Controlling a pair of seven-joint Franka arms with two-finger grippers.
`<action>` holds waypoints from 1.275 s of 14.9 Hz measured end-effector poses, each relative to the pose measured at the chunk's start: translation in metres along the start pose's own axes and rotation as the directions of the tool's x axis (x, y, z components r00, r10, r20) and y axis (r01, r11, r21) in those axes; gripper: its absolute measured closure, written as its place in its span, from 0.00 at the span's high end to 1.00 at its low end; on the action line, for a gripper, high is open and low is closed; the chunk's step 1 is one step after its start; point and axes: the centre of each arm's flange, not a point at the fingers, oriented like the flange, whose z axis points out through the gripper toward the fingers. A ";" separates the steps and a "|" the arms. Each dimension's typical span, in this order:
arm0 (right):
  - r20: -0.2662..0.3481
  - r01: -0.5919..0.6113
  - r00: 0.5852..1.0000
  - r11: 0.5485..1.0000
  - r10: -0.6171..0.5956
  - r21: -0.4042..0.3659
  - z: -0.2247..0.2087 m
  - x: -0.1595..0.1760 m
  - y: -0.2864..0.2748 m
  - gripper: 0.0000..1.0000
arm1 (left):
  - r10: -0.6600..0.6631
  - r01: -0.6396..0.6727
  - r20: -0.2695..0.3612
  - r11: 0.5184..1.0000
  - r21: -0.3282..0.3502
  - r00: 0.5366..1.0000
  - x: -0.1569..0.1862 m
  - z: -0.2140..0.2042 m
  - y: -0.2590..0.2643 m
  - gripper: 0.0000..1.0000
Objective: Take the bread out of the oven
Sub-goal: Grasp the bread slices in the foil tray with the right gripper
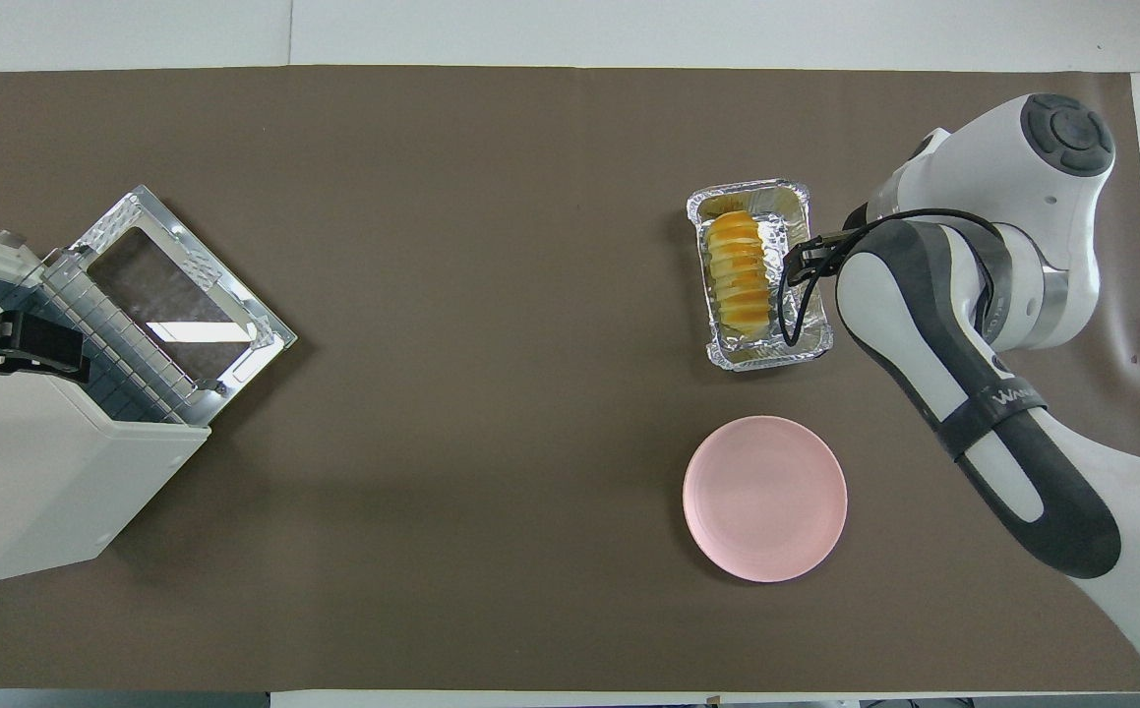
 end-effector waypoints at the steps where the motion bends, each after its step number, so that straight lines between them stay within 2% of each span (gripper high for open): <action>1: -0.015 0.013 1.000 1.000 -0.013 -0.019 -0.010 0.000 -0.008 0.81 | 0.000 0.000 0.000 1.000 0.000 1.000 0.000 0.000 0.000 1.00; 3: -0.037 0.009 0.999 0.999 -0.010 -0.039 -0.015 0.002 -0.039 0.99 | 0.000 0.000 0.000 1.000 0.000 1.000 0.000 0.000 0.000 1.00; 4: -0.046 -0.001 0.999 0.999 -0.001 -0.042 -0.011 0.002 -0.058 1.00 | 0.000 0.000 0.000 1.000 0.000 1.000 0.000 0.000 0.000 1.00; 7: -0.065 -0.015 0.998 0.999 0.012 -0.045 0.010 0.007 -0.085 1.00 | 0.000 0.000 0.000 1.000 0.000 1.000 0.000 0.000 0.000 1.00; 11: -0.072 -0.042 0.997 0.998 0.039 -0.046 0.031 0.014 -0.066 1.00 | 0.000 0.000 0.000 1.000 0.000 1.000 0.000 0.000 0.000 1.00; 19: -0.118 -0.131 0.985 0.991 0.126 -0.033 0.047 0.013 -0.063 0.89 | 0.000 0.000 0.000 1.000 0.000 1.000 0.000 0.000 0.000 1.00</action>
